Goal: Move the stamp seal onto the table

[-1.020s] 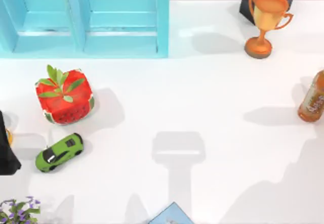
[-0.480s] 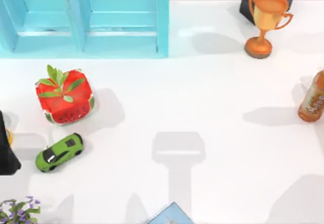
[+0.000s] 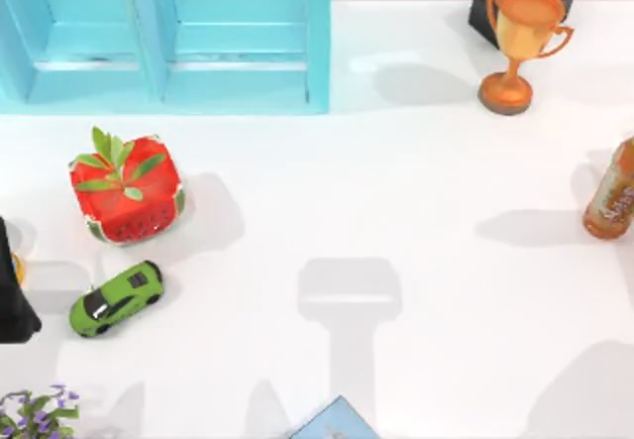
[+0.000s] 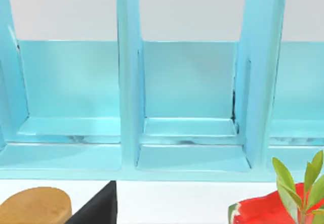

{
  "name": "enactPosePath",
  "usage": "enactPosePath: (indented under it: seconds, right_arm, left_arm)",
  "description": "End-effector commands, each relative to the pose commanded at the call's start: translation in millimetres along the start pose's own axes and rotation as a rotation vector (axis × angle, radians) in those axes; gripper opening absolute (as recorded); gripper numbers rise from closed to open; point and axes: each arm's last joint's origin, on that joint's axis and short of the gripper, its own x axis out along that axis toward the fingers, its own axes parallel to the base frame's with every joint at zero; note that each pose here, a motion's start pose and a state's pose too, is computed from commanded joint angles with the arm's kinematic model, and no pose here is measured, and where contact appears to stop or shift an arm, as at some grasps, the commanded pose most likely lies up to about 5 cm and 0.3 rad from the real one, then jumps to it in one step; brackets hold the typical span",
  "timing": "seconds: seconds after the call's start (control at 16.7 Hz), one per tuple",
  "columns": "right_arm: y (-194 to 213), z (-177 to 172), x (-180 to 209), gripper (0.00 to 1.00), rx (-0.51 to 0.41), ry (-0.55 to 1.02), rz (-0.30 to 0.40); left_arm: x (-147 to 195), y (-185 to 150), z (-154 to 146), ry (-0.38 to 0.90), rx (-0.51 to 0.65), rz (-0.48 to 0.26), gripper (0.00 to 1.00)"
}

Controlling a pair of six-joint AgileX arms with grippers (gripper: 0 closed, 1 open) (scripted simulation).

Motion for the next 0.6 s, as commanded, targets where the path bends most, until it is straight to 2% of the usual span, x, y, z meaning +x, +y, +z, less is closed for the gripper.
enactPosePath:
  seconds: [0.48, 0.6]
  right_arm:
    - [0.0, 0.0, 0.0, 0.02, 0.0, 0.0, 0.0]
    - [0.0, 0.0, 0.0, 0.0, 0.0, 0.0, 0.0]
  left_arm:
    - [0.0, 0.0, 0.0, 0.0, 0.0, 0.0, 1.0]
    - [0.0, 0.0, 0.0, 0.0, 0.0, 0.0, 1.0]
